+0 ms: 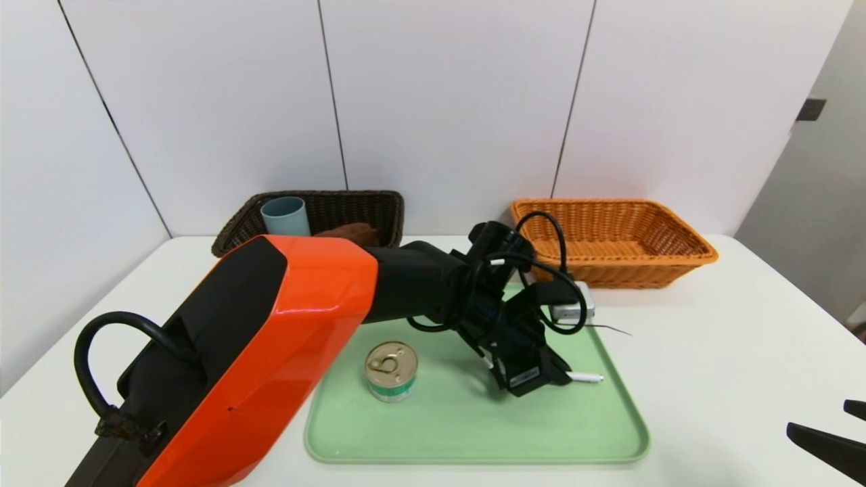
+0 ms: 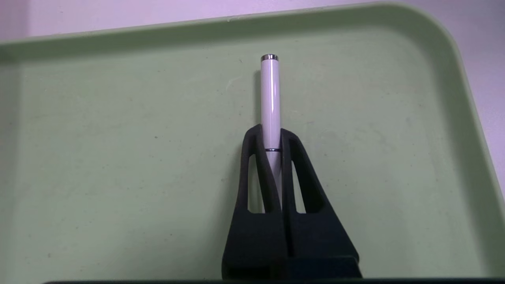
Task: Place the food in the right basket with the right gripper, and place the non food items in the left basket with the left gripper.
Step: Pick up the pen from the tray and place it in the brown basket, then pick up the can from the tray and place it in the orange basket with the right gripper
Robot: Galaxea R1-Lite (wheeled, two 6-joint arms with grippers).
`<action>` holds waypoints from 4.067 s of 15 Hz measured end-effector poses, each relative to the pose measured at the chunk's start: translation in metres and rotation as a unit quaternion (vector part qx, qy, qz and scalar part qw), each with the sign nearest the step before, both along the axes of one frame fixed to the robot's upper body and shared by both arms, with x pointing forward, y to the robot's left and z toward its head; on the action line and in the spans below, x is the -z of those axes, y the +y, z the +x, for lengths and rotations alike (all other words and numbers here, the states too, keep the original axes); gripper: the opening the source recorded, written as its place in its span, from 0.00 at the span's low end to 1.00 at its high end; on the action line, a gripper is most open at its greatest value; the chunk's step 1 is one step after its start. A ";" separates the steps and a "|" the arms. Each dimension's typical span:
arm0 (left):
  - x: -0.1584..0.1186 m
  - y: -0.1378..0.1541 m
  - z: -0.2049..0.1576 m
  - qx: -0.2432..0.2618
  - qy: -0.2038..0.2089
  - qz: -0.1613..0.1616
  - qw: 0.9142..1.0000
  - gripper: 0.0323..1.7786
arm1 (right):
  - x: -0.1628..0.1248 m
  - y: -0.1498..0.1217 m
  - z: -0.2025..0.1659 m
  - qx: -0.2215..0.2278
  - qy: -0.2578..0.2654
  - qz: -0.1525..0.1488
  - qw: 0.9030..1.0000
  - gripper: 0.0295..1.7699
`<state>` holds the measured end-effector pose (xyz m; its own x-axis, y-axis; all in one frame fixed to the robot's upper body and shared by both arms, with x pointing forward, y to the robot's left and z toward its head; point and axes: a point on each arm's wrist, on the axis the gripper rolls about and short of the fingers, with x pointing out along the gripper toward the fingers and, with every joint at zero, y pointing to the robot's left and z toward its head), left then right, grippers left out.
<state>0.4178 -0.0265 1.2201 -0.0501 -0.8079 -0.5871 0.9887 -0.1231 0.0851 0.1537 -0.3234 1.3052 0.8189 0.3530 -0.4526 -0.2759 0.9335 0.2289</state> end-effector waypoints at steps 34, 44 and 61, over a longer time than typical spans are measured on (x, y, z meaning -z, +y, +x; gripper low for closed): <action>-0.156 0.258 0.092 -0.363 -0.096 -0.126 0.918 0.01 | 0.003 -0.001 -0.006 -0.001 -0.006 0.001 1.000 0.96; -0.107 0.275 0.125 -0.400 -0.075 -0.083 0.910 0.44 | 0.003 -0.001 -0.006 0.000 -0.005 0.001 1.000 0.96; -0.193 0.305 -0.052 -0.495 0.046 -0.143 0.856 0.90 | -0.024 0.010 0.044 -0.074 -0.048 -0.012 0.996 0.96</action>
